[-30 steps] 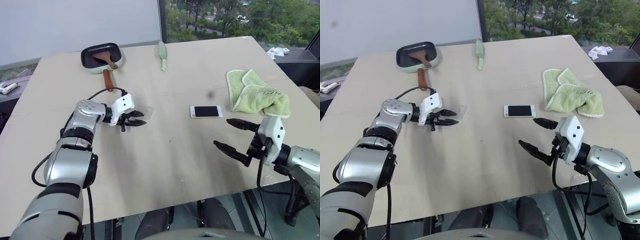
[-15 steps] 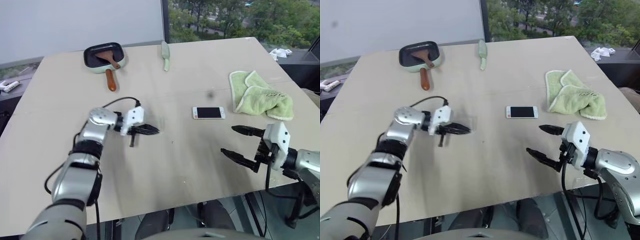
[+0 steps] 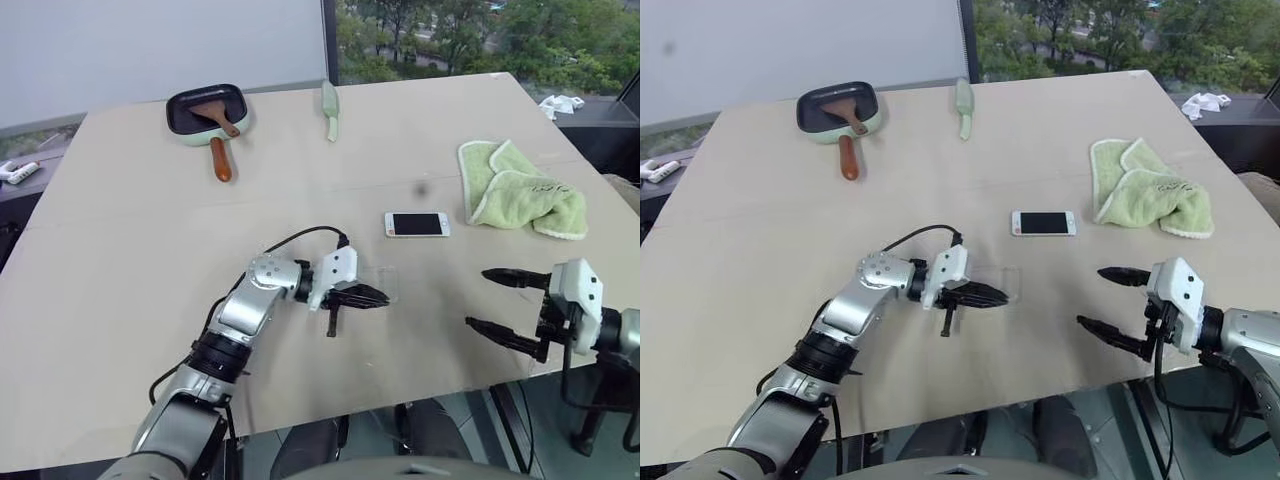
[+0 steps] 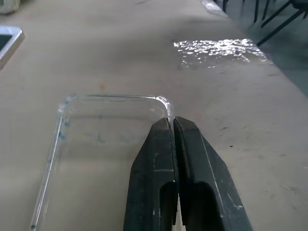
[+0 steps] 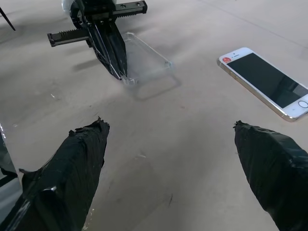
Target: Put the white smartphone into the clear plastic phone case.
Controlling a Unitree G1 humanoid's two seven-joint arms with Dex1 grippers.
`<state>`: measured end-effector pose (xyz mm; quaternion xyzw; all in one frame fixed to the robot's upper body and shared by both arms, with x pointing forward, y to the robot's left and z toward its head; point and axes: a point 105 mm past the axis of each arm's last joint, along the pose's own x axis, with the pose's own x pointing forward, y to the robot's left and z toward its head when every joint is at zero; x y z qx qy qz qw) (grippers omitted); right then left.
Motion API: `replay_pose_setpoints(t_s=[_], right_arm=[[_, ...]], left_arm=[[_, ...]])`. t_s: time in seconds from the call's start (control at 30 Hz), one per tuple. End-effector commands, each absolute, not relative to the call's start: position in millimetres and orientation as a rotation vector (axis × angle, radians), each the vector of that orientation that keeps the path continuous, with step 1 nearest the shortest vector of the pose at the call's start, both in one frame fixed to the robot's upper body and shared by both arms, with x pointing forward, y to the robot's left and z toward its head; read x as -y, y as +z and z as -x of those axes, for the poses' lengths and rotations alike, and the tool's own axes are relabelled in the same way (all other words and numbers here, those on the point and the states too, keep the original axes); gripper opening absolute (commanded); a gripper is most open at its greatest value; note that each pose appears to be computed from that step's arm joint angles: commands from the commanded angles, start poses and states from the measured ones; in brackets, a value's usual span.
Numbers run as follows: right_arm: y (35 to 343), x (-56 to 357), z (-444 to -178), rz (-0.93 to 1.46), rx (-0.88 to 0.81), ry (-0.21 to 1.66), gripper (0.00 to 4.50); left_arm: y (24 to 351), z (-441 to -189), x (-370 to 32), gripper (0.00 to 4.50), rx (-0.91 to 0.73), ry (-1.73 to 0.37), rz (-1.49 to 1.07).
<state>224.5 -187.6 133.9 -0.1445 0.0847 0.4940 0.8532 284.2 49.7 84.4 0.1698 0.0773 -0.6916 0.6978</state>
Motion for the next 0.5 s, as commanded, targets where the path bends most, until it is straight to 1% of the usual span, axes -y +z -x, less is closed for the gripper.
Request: replay_pose_setpoints(t_s=[0.03,0.07,0.1,0.13,0.17,0.2,0.23,0.3,0.33,0.4,0.5], right_arm=[[145,190,-226,0.353,-0.137,1.042,4.50],[145,190,-227,0.355,-0.135,1.045,4.50],[146,189,-229,0.359,-0.128,1.047,4.50],[148,189,-233,0.356,-0.124,1.042,4.50],[149,189,-236,0.353,-0.126,1.036,4.50],[152,189,-241,0.361,-0.121,1.027,4.50],[154,190,-249,0.382,-0.113,0.998,4.50],[157,192,-264,0.430,-0.118,0.968,4.50],[158,188,-268,0.447,-0.130,1.004,4.50],[161,183,-282,0.493,-0.120,1.031,4.50],[165,172,-310,0.476,-0.070,1.037,4.50]], left_arm=[[94,-287,-46,1.82,-0.111,-1.500,-0.394],[95,-287,-46,2.09,-0.103,-1.491,-0.390],[99,-290,-46,2.75,-0.086,-1.470,-0.381],[105,-291,-46,2.99,-0.053,-1.453,-0.372],[113,-293,-46,3.73,-0.015,-1.437,-0.365],[122,-294,-48,4.18,0.030,-1.416,-0.367],[133,-294,-50,4.47,0.077,-1.399,-0.363],[154,-291,-60,4.47,0.137,-1.367,-0.336],[161,-288,-67,4.47,0.146,-1.348,-0.319],[170,-283,-85,4.47,0.132,-1.313,-0.292],[176,-283,-119,4.47,0.079,-1.211,-0.272]])
